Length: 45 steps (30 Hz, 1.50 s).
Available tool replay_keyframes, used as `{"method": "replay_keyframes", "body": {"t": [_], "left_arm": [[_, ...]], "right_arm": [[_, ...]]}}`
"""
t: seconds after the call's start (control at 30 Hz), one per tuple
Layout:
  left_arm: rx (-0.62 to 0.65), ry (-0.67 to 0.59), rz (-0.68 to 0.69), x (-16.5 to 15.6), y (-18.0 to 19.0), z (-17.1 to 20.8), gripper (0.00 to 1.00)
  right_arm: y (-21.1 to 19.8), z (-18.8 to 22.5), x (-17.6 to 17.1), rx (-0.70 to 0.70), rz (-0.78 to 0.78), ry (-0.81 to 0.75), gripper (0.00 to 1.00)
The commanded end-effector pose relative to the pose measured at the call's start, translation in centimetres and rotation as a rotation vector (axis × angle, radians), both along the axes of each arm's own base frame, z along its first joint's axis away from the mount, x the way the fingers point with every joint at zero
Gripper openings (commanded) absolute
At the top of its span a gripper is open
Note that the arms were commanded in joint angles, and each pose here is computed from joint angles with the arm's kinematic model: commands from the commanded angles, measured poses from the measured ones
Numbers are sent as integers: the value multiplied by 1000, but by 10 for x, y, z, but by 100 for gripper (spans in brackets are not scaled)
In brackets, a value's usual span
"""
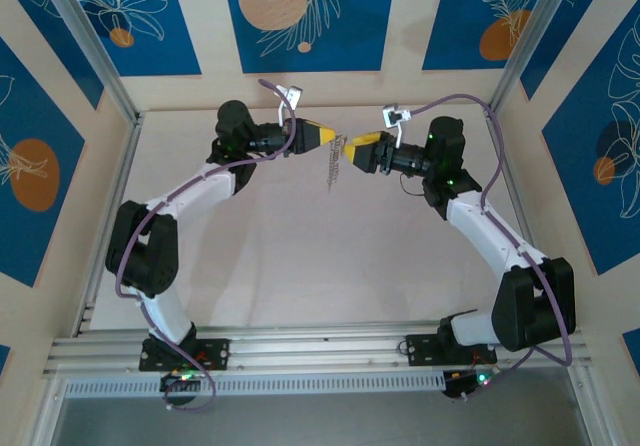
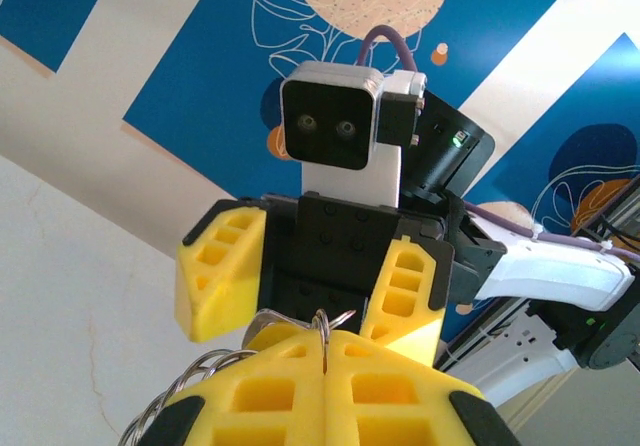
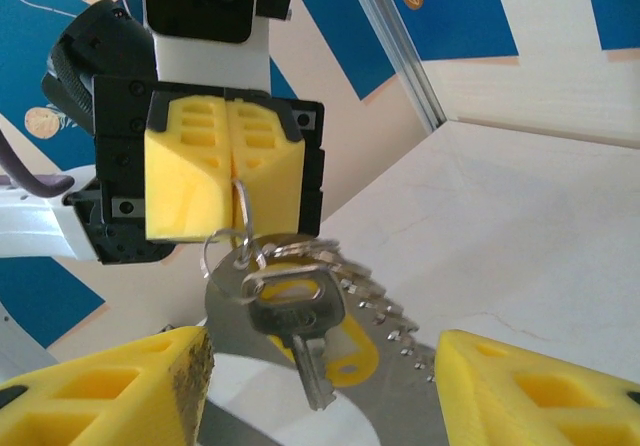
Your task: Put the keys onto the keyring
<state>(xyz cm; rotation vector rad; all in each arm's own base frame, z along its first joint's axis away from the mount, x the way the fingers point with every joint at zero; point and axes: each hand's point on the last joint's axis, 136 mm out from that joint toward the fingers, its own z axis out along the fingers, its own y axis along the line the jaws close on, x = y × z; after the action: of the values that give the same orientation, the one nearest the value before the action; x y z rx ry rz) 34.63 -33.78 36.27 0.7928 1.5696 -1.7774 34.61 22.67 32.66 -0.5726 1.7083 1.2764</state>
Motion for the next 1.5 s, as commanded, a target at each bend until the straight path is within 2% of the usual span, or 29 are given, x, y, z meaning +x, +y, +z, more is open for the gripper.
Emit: {"method": "replay_keyframes", "body": {"t": [0.0, 0.47, 0.87, 1.03, 1.17, 1.47], "left_arm": [[-33, -90, -36, -14, 2, 31, 0], [-22, -89, -26, -10, 1, 31, 0], [-21, -93, -19, -10, 1, 33, 0], [-16, -88, -15, -9, 1, 31, 0], [-14, -85, -9, -8, 1, 30, 0], [-10, -86, 15, -3, 1, 29, 0]], "right_arm": [[3, 10, 6, 17, 24, -38, 63], [17, 6, -2, 28, 72, -47, 68], [25, -4, 14, -30, -32, -27, 67], [24, -8, 12, -42, -46, -26, 59], [23, -8, 7, -52, -47, -30, 45], [23, -6, -5, -67, -7, -37, 23]]}}
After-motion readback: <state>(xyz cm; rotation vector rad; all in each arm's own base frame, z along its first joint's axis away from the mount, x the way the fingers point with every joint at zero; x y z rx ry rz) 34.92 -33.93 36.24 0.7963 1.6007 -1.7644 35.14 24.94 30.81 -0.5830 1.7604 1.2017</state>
